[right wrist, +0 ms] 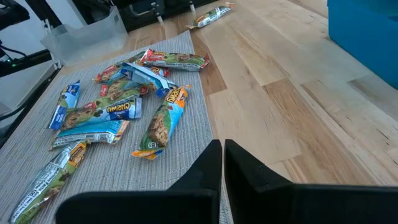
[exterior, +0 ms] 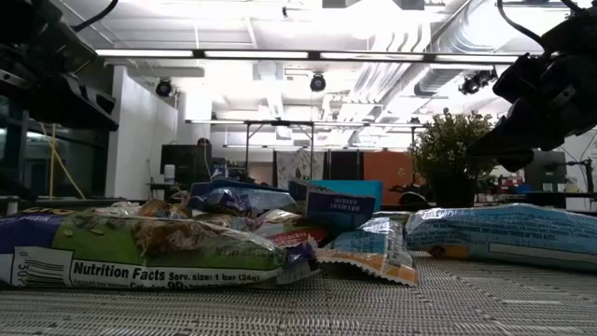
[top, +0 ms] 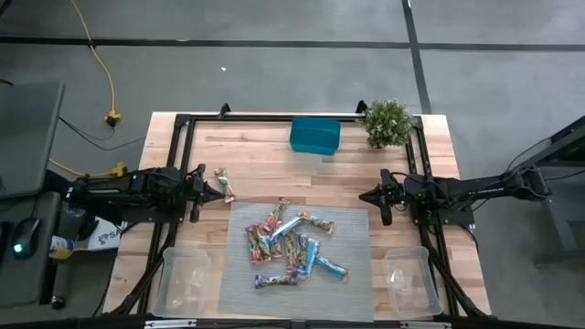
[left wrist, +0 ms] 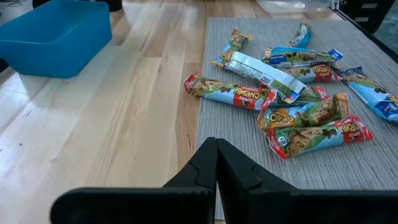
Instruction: Pick and place Granola Bars by type
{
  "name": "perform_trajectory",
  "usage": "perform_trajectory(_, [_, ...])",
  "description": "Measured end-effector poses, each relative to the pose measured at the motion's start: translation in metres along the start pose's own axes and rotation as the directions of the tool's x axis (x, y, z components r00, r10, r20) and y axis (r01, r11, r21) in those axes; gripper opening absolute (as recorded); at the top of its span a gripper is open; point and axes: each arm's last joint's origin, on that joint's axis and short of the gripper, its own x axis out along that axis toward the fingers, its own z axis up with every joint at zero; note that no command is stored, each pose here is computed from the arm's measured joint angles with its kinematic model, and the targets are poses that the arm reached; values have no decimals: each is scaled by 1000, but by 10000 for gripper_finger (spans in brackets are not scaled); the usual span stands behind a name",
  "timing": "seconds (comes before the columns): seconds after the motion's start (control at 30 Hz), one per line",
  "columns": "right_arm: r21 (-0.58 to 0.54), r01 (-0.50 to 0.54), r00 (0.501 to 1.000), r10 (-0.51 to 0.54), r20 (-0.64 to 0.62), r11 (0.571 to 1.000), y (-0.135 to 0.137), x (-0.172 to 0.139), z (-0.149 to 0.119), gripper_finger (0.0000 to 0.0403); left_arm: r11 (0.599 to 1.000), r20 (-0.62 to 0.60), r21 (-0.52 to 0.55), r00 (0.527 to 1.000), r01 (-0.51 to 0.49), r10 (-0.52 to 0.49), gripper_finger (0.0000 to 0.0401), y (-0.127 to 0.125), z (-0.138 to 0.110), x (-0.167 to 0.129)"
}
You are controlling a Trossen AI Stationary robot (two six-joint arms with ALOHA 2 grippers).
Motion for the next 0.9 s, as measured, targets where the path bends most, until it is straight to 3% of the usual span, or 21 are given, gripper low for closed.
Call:
perform_trajectory(0.2, [0,0,1000,0,0,1000,0,0,0,0,1000,0,0,1000,0,0,1,0,0,0])
perform_trajectory(0.33, [0,-1,1000,1,3,1000,0,0,0,0,994,23,95,998,-57,55,1,2,2,0])
perform_trajectory(0.57, [44,31,988,-38,151,999,2,-1,13,0,986,39,148,996,-83,78,1,2,4,0])
perform_trajectory(0.77, [170,-47,972,6,235,984,5,-3,21,0,985,38,148,996,-87,82,1,2,4,0])
perform_trajectory(0.9, [196,-91,953,29,301,976,7,-4,28,0,976,73,138,984,-171,162,1,5,7,0])
